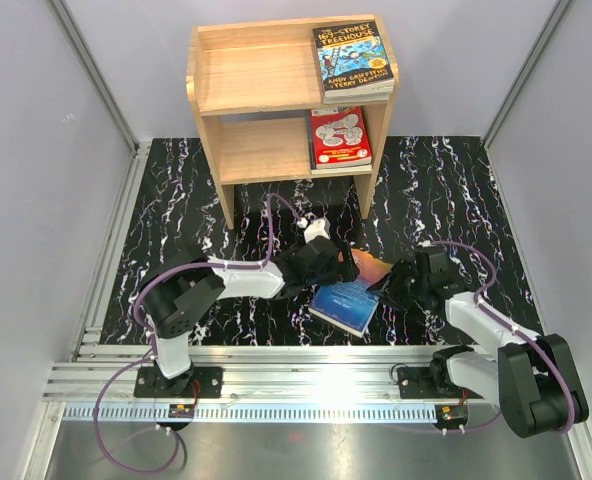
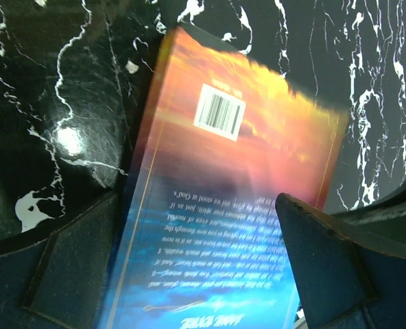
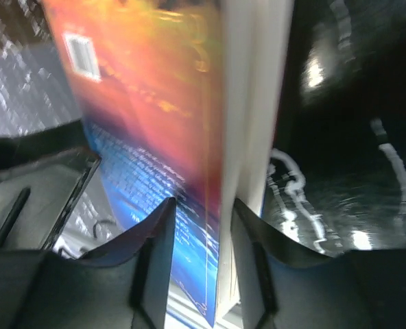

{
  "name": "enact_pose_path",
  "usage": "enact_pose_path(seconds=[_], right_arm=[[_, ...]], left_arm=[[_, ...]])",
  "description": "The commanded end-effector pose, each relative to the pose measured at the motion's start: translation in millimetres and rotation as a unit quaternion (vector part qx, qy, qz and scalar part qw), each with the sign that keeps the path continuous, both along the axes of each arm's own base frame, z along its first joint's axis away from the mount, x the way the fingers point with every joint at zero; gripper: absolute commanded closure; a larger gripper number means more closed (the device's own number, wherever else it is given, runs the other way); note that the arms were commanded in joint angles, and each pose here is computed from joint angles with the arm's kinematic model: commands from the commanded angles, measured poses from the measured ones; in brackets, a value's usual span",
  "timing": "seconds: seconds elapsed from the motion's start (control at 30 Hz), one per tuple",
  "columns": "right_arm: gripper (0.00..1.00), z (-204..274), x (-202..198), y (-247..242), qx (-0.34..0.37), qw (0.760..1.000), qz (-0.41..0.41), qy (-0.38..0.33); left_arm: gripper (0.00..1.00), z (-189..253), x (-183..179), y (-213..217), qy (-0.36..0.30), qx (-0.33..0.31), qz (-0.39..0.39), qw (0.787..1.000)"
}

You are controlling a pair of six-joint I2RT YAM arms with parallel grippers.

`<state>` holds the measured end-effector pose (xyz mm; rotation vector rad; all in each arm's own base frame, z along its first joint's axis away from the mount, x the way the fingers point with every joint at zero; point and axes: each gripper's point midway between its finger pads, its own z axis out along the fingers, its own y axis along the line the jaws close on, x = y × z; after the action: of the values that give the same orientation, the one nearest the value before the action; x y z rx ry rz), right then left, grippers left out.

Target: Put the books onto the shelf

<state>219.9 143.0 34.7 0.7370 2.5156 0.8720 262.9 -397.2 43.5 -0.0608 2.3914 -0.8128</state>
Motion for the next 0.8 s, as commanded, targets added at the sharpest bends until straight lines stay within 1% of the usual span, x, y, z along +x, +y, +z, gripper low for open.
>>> enact_pose_path(seconds=[0.0,0.1,0.13,0.27,0.3,0.37,0.43,0.47,0.53,0.57,0.6,0.63,0.67,0.73,0.77], right_arm=[[0.53,15.4,-2.6,27.1,0.064,0.997,0.035,-0.019],[0.53,16.6,-3.1,29.6,0.074,0.997,0.029,-0.022],[0.54,21.2,0.9,31.7,0.079,0.996,0.029,-0.037],[0.6,24.9,3.3,31.0,0.08,0.996,0.02,-0.046],[0.64,25.5,3.6,30.8,0.079,0.996,0.019,-0.047],[0.82,27.3,3.6,30.4,0.078,0.995,0.017,-0.051],[0.92,30.4,3.0,30.1,0.079,0.995,0.018,-0.055],[1.0,29.3,-0.8,28.9,0.074,0.996,0.019,-0.046],[1.0,39.4,-2.2,28.7,0.074,0.995,0.025,-0.057],[1.0,43.3,-5.4,27.0,0.068,0.996,0.027,-0.052],[1.0,48.1,-6.4,25.6,0.065,0.996,0.027,-0.056],[1.0,61.7,-6.7,24.7,0.066,0.994,0.029,-0.077],[1.0,69.6,-9.6,22.3,0.061,0.995,0.029,-0.076],[1.0,96.3,-9.7,21.8,0.066,0.991,0.031,-0.109],[1.0,99.3,-14.2,20.7,0.064,0.992,0.032,-0.104]], left_arm=[[0.01,-0.3,-35.3,-22.8,0.039,-0.037,-0.048,0.997],[0.01,-2.2,-36.6,-22.7,0.041,-0.036,-0.048,0.997],[0.01,-1.5,-37.2,-23.1,0.041,-0.037,-0.049,0.997],[0.01,-2.5,-39.7,-24.1,0.042,-0.036,-0.051,0.997],[0.01,-3.0,-40.6,-24.0,0.043,-0.035,-0.052,0.997],[0.01,-3.0,-42.4,-23.4,0.043,-0.034,-0.052,0.997],[0.01,-1.7,-43.8,-22.0,0.043,-0.034,-0.052,0.997],[0.01,-0.6,-44.6,-19.2,0.043,-0.034,-0.052,0.997],[0.01,3.2,-46.5,-14.6,0.038,-0.032,-0.053,0.997],[0.01,13.3,-46.3,-13.0,0.029,-0.04,-0.054,0.997],[0.01,10.2,-49.1,-5.2,0.025,-0.033,-0.057,0.998],[0.01,13.7,-49.6,-1.7,0.019,-0.036,-0.059,0.997],[0.01,24.8,-50.7,1.6,0.008,-0.047,-0.063,0.997],[0.01,27.1,-55.1,11.6,-0.006,-0.066,-0.077,0.995],[0.01,38.5,-55.4,13.2,-0.016,-0.087,-0.082,0.993]])
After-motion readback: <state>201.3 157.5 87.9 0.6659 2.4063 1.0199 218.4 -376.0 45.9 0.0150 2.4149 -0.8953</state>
